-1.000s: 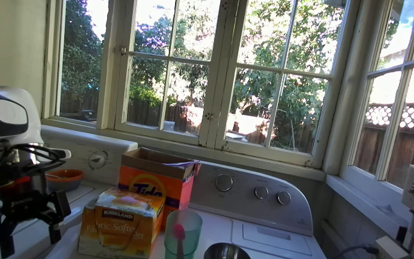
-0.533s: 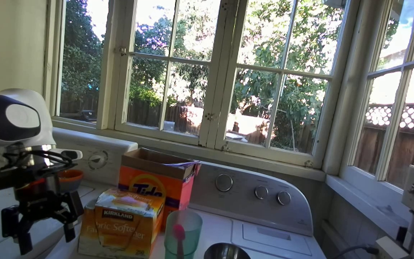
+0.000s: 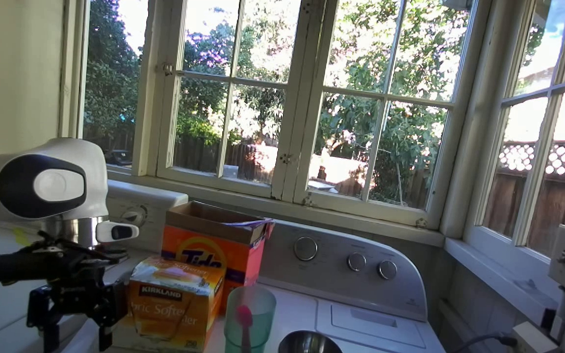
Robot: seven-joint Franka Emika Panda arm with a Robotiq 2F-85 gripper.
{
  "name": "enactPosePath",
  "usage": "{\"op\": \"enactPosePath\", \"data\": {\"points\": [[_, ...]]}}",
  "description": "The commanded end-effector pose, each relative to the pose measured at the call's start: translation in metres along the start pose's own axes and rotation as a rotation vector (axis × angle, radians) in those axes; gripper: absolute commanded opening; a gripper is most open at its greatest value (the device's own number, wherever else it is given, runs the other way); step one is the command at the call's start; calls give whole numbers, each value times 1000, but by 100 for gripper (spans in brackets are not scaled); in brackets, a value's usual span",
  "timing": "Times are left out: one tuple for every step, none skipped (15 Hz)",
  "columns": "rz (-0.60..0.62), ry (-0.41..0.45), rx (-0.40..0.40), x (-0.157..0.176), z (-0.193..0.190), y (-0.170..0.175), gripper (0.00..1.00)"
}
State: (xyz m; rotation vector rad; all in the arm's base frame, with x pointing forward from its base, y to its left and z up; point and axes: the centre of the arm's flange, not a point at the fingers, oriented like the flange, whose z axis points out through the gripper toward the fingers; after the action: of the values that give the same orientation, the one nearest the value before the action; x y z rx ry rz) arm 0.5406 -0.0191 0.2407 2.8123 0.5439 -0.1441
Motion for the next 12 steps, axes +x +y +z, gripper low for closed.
{"op": "enactPosePath", "data": {"points": [[84, 3, 106, 6, 5, 5, 98], [113, 12, 119, 6, 5, 7, 99], [134, 18, 132, 7, 5, 8, 99], [158, 24, 136, 8, 5, 10, 100], [175, 30, 142, 8, 4, 11, 100], [194, 36, 148, 9, 3, 12, 100], [214, 43, 154, 10, 3, 11, 98], [226, 51, 160, 12, 3, 11, 98], [236, 58, 162, 14, 3, 10, 97], [244, 64, 167, 16, 4, 9, 97], [252, 68, 171, 17, 5, 9, 96], [261, 72, 175, 18, 7, 8, 90]]}}
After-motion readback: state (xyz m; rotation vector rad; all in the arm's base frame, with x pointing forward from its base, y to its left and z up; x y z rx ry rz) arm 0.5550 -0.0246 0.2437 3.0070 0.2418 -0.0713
